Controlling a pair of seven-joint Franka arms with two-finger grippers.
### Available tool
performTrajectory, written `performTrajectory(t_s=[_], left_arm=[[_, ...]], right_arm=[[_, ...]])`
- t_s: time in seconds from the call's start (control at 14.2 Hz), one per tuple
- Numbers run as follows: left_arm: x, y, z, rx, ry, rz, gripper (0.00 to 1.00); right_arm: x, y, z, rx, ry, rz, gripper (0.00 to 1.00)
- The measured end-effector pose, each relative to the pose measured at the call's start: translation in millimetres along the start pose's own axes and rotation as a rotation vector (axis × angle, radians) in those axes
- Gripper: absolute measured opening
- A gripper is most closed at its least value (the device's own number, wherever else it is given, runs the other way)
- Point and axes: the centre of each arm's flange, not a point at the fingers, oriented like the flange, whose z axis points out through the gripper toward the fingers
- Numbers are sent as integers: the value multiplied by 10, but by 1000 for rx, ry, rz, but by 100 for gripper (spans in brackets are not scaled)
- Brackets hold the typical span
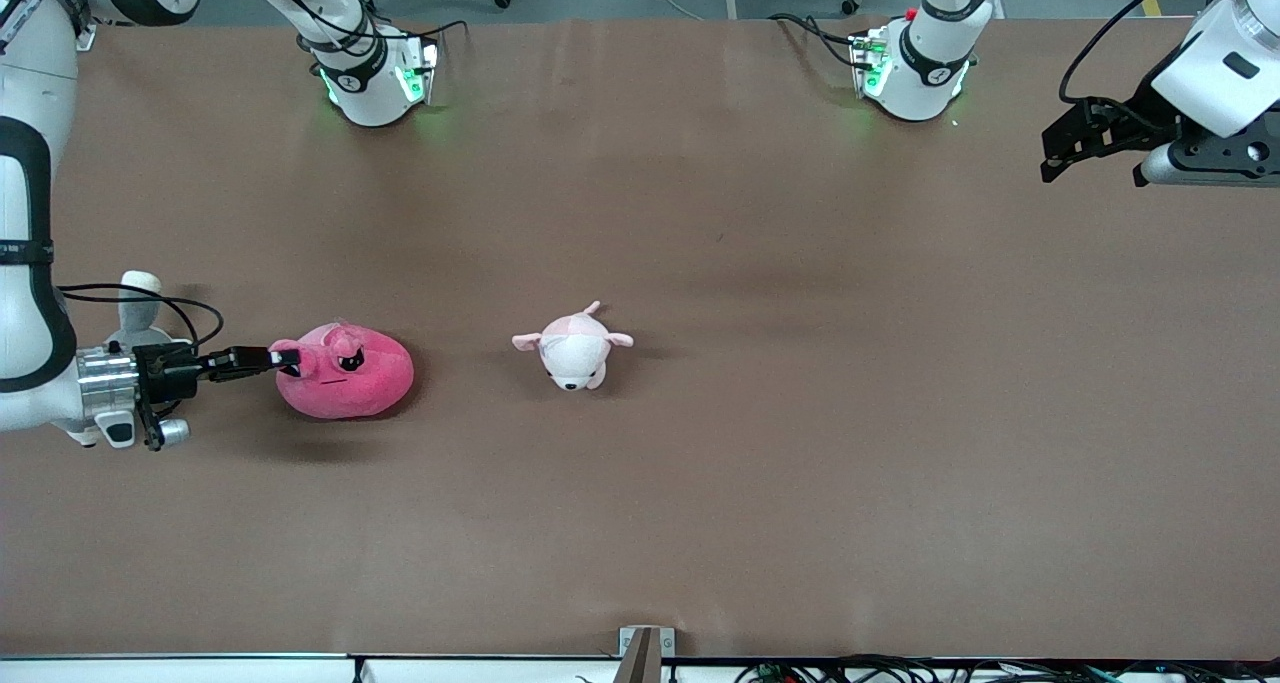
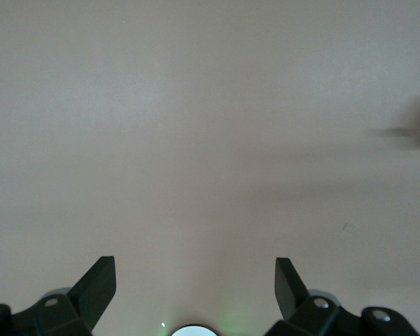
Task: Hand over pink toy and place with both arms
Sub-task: 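Open the right gripper and lift it off the pink plush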
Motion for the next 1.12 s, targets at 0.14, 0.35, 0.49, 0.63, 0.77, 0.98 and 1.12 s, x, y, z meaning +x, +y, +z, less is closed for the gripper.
performTrajectory(t_s=[0.14, 0.35, 0.49, 0.63, 0.77, 0.98, 1.12], left_arm=[[0, 1, 0, 0, 0, 0, 100], [0, 1, 1, 0, 0, 0, 100], [0, 0, 2, 0, 0, 0, 100], [0, -4, 2, 0, 0, -1, 100], [1, -9, 1, 0, 0, -2, 100], [1, -17, 2, 0, 0, -4, 100], [1, -17, 3, 0, -1, -4, 100]], right_arm=[[15, -2, -42, -21, 11, -5, 19], [47, -121, -269, -106, 20, -38, 50], [27, -293, -481, -165, 25, -67, 71], [-73, -498, -695, -215, 24, -67, 93], [-204, -751, -935, -294, 30, -40, 100], [-396, -1334, -1235, -424, 66, -12, 100], [-531, -1748, -1354, -495, 106, 29, 100]])
